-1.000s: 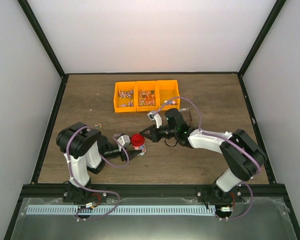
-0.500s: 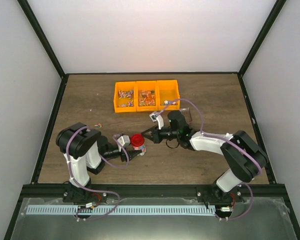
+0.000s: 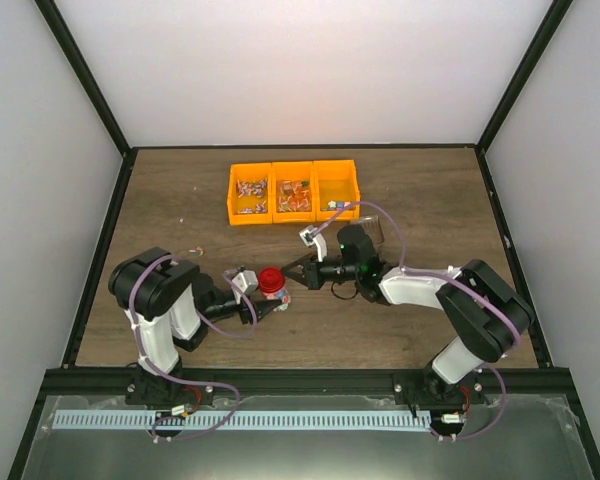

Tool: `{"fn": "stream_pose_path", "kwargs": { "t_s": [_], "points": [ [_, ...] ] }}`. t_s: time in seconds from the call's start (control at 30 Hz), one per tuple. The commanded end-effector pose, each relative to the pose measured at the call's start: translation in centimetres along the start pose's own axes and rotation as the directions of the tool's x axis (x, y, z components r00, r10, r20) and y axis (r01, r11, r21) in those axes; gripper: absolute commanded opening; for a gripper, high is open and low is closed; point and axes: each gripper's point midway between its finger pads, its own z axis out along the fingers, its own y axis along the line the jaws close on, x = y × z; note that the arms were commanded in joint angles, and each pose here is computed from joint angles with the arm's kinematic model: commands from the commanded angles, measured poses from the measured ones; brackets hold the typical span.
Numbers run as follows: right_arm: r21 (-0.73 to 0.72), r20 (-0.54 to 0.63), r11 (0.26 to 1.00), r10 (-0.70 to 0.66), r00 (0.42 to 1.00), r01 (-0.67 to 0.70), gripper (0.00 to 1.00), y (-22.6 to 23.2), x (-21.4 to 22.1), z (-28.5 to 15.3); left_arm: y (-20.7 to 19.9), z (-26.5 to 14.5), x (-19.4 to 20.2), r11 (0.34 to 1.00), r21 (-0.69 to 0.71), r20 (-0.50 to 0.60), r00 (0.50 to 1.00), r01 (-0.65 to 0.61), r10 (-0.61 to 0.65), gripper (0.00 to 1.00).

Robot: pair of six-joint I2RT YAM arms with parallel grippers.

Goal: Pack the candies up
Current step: Screw the bottle lid onto the packing bottle.

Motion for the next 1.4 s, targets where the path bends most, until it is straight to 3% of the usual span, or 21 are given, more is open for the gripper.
{"fn": "stream_pose_path", "kwargs": {
  "t_s": [0.0, 0.6, 0.67, 0.8, 0.93, 1.2, 1.37],
  "points": [
    [-0.082, -0.282, 0.985, 0.122, 0.952, -0.151, 0.02, 2.6, 9.3, 1.5, 2.5, -0.7, -2.2, 0.989, -0.151, 0.106, 0.994, -0.011, 0.027, 0.45],
    [-0.118, -0.268, 0.983, 0.104, 0.958, -0.139, 0.01, 5.7, 12.2, 0.7, 2.3, -0.8, -1.9, 0.989, -0.146, 0.097, 0.995, -0.007, 0.021, 0.44],
    [-0.092, -0.236, 0.988, 0.095, 0.967, -0.120, 0.01, 5.6, 11.2, 0.4, 2.1, -0.8, -1.9, 0.990, -0.140, 0.097, 0.995, -0.012, 0.026, 0.44],
    [-0.010, -0.117, 0.997, 0.079, 0.990, -0.080, 0.11, 4.5, 7.2, -1.1, 1.7, -0.7, -1.5, 0.993, -0.116, 0.085, 0.996, -0.020, 0.030, 0.44],
    [0.146, -0.020, 0.987, 0.062, 0.998, -0.059, 0.14, 1.5, 3.2, -2.7, 0.3, -0.4, -1.1, 0.996, -0.053, 0.070, 0.995, -0.074, 0.077, 0.46],
    [0.162, -0.032, 0.986, 0.037, 0.999, -0.032, 0.27, 0.1, -0.4, -2.2, -0.9, 0.0, -0.9, 0.992, 0.007, 0.068, 0.990, -0.123, 0.122, 0.46],
    [0.142, -0.088, 0.990, 0.036, 0.996, -0.023, 0.29, -0.5, -0.7, -0.6, -1.1, 0.0, -0.9, 0.992, 0.021, 0.070, 0.990, -0.125, 0.123, 0.46]
  ]
}}
